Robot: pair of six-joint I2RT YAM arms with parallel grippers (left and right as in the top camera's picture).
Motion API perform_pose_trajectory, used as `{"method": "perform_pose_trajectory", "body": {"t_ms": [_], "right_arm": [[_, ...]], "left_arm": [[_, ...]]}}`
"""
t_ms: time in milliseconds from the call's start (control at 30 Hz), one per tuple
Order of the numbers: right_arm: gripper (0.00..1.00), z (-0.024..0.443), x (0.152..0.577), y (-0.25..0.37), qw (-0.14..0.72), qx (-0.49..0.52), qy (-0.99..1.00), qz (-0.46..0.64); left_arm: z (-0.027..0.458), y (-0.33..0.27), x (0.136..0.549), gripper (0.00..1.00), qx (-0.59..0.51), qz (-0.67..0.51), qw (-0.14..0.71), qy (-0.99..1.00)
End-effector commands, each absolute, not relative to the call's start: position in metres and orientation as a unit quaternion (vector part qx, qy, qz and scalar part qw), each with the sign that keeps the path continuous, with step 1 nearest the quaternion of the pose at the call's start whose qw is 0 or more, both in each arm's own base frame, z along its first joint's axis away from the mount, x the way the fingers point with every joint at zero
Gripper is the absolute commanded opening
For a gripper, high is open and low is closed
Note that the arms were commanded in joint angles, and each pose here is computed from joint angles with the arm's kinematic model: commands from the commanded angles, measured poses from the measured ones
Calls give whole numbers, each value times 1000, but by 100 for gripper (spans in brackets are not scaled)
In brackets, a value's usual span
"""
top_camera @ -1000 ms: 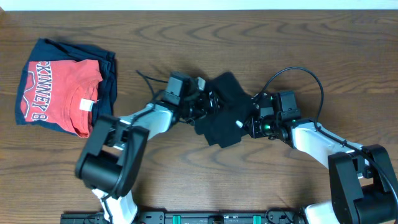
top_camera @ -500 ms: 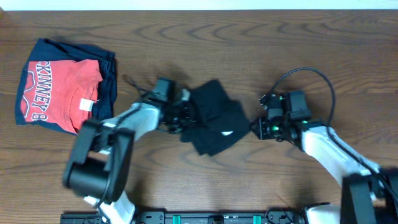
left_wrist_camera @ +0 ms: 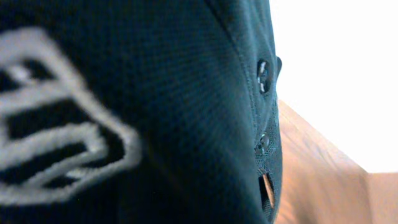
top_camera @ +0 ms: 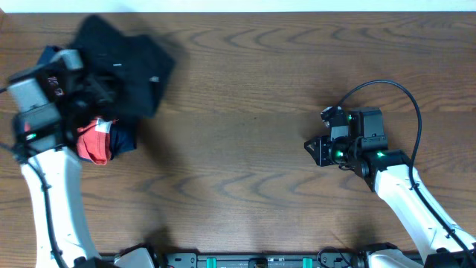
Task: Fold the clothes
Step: 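Place the black bundle on top of the red-navy stack with the left gripper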
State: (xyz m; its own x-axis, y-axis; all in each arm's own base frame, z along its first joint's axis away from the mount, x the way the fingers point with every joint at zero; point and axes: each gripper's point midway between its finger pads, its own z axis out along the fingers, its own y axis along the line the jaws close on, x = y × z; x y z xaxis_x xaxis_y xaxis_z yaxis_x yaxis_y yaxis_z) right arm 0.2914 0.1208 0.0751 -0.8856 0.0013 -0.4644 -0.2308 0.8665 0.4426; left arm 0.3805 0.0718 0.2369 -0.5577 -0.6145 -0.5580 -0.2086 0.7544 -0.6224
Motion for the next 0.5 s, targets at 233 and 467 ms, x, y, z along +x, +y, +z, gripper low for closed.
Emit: {"method": "perform_pose_trajectory", "body": {"t_ms": [233, 467], "right_arm": [[18, 79, 294, 119, 235, -66, 937, 248], [18, 75, 287, 118, 218, -62, 942, 246]], "left_arm": [[122, 215, 369, 51, -391, -130, 340, 845], [93, 227, 343, 98, -438, -136, 286, 841]]}}
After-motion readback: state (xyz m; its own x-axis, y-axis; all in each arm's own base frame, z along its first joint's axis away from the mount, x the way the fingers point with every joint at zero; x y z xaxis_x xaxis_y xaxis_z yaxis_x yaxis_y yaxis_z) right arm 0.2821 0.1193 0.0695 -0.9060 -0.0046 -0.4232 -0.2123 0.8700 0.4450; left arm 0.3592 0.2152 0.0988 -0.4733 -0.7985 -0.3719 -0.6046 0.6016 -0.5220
